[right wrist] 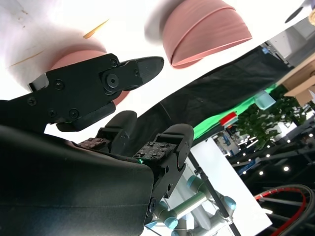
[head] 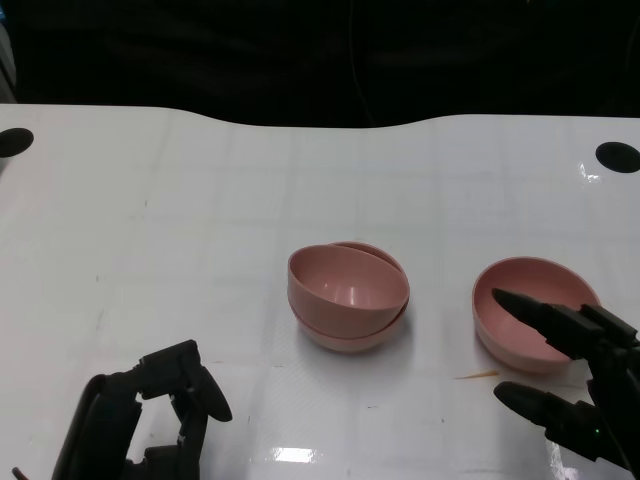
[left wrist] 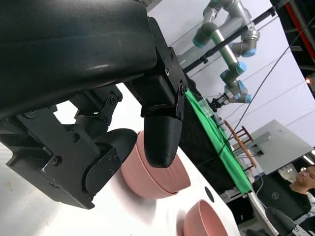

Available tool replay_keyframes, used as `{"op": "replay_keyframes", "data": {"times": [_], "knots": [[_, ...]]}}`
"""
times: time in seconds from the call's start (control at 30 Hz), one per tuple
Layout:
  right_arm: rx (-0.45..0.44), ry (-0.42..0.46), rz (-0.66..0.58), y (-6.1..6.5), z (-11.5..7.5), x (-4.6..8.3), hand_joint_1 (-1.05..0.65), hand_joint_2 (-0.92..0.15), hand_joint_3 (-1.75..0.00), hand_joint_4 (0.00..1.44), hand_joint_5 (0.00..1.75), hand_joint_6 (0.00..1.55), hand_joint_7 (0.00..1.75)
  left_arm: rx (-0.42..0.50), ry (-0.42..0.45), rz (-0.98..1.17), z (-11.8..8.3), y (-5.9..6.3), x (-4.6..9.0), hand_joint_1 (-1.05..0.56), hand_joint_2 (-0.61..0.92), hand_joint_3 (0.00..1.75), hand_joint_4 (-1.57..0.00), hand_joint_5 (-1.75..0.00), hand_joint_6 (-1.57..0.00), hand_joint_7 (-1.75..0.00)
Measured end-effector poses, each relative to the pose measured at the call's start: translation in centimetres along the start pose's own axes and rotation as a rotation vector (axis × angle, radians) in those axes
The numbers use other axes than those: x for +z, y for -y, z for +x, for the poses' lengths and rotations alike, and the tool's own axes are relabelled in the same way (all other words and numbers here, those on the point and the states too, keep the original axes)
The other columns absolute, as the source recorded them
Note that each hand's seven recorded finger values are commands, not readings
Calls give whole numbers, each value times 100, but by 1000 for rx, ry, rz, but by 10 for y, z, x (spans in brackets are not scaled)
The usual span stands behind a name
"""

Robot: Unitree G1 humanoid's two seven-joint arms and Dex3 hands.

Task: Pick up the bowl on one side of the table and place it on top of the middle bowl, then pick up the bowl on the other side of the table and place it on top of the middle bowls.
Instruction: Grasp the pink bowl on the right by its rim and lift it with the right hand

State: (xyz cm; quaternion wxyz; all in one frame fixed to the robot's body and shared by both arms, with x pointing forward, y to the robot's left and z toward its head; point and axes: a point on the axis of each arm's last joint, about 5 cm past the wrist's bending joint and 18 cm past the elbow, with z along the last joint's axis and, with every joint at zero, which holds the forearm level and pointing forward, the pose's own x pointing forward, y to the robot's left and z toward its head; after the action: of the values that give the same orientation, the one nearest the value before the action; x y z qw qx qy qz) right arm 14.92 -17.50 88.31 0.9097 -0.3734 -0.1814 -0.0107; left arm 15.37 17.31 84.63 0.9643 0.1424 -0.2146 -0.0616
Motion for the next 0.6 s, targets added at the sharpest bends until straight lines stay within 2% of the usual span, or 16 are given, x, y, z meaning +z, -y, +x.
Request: {"op": "replay_keyframes", "data": {"times": [0.1,0.23,0.37,0.6], "knots": [[9,-55,-145,5,2,2,-56,-84,0,30,46,43,1,0,-2,0,0,0,0,-1,36,144,-88,-171,-83,-149],[-1,-83,-187,7,3,4,-56,-83,0,28,45,42,0,-6,1,0,1,0,0,-1,36,144,-88,-171,-83,-149],[77,-143,-312,4,11,3,-55,-80,0,22,44,36,0,-11,2,6,1,1,0,-1,36,145,-88,-171,-82,-149],[120,-166,-344,1,19,7,-53,-78,0,21,44,36,0,-8,1,9,1,0,-1,0,35,145,-88,-171,-81,-151]]}}
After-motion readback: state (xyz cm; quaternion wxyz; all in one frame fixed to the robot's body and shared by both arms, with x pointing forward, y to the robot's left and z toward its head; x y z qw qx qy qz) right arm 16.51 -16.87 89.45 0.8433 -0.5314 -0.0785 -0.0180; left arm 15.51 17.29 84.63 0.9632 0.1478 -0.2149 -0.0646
